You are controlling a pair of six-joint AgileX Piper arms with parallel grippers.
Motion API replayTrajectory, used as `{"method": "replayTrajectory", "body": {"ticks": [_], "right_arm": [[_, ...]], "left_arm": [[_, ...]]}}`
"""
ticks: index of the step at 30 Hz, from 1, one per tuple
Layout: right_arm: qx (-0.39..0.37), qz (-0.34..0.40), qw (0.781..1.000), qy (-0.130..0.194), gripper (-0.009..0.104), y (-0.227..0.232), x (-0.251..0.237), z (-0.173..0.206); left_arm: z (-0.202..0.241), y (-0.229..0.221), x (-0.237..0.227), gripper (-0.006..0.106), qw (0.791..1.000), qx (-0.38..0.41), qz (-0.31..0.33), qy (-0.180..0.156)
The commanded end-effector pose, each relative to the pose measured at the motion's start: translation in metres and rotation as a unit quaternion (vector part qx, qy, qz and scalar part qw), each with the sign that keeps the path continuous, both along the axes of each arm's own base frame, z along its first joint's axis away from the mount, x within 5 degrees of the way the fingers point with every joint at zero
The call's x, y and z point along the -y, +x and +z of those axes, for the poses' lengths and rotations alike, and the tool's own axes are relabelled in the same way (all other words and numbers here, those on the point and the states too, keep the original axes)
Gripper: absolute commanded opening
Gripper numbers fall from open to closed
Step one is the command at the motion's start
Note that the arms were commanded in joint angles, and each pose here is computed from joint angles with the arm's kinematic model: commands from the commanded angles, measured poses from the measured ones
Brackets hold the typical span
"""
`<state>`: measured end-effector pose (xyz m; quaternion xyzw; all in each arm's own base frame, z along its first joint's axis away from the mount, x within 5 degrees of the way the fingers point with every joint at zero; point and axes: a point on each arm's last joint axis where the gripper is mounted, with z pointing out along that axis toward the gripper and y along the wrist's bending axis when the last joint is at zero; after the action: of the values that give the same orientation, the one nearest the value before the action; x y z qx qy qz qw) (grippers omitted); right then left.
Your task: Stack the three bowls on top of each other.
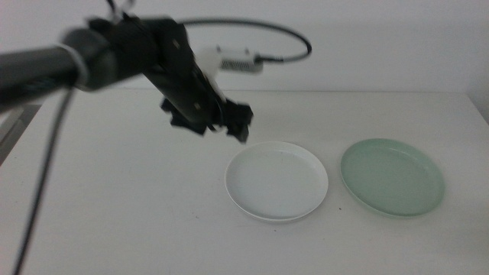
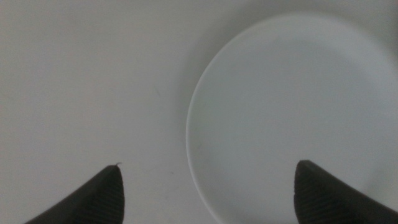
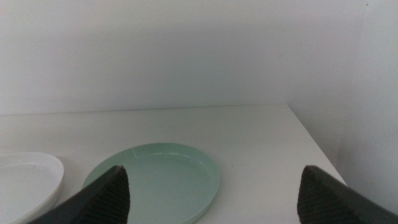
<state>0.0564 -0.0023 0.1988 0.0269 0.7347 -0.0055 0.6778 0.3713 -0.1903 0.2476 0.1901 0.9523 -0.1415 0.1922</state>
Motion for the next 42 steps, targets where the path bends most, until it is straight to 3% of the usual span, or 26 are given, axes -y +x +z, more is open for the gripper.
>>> {"method": "replayTrajectory", "body": {"ticks": [1, 10, 16, 24, 29, 42], "right_arm": [[0.004, 0.001, 1.000, -0.007, 0.093, 0.000, 0.000, 0.000], [0.004, 0.001, 1.000, -0.007, 0.093, 0.000, 0.000, 0.000], [0.004, 0.001, 1.000, -0.007, 0.093, 0.000, 0.000, 0.000], [0.004, 0.001, 1.000, -0.007, 0.093, 0.000, 0.000, 0.000], [0.004, 0.001, 1.000, -0.007, 0.093, 0.000, 0.000, 0.000], [0.004, 0.001, 1.000, -0.007, 0.093, 0.000, 0.000, 0.000]], "left_arm": [[0.038, -0.012, -0.010, 0.094, 0.999, 0.035, -0.014, -0.015], [0.169, -0.105, -0.054, 0.094, 0.983, 0.165, -0.071, -0.043], [0.216, -0.178, -0.082, 0.094, 0.972, 0.204, -0.106, -0.055], [0.228, -0.242, -0.106, 0.094, 0.955, 0.258, -0.125, -0.071], [0.225, -0.267, -0.112, 0.094, 0.946, 0.279, -0.126, -0.107], [0.229, -0.275, -0.114, 0.094, 0.934, 0.306, -0.129, -0.129]]}}
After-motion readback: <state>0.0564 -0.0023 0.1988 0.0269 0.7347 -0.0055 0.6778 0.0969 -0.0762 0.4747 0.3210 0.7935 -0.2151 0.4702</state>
